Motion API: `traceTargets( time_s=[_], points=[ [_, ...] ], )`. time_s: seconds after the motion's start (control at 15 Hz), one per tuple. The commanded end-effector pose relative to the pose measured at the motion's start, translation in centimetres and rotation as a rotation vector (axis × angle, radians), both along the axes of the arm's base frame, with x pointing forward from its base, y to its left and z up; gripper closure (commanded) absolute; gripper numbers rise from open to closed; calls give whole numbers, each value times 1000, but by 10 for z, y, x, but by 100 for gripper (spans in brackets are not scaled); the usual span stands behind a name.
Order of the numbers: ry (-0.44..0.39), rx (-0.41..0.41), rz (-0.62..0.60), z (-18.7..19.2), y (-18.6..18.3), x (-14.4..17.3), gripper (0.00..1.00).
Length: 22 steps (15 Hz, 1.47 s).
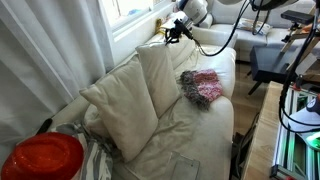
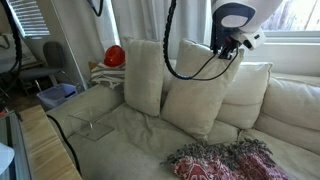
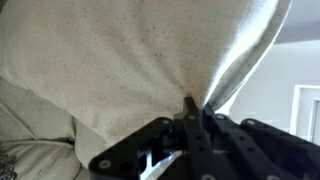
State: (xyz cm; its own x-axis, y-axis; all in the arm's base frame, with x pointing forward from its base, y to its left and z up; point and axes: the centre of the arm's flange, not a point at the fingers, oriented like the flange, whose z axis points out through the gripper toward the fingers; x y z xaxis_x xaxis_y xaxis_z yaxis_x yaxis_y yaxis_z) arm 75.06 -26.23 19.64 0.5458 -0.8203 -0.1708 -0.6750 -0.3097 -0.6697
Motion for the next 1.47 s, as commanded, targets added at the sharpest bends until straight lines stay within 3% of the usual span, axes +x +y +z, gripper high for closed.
traceTargets(
  time_s=[0.0, 0.27, 0.6, 0.67, 0.73, 0.93, 1.0, 1.4],
  points=[
    [-10, -35, 149, 46, -22, -29, 98],
    [-43, -99, 282, 96, -36, -46, 98],
    [-60, -126, 530, 141, -28, -66, 98],
    [-63, -127, 543, 143, -27, -67, 98],
    [-58, -131, 488, 123, -32, -45, 93],
    [-60, -138, 522, 129, -30, -50, 93],
    [-57, -137, 524, 128, -29, -51, 98],
    [-81, -267, 876, 160, -16, -69, 98]
  ],
)
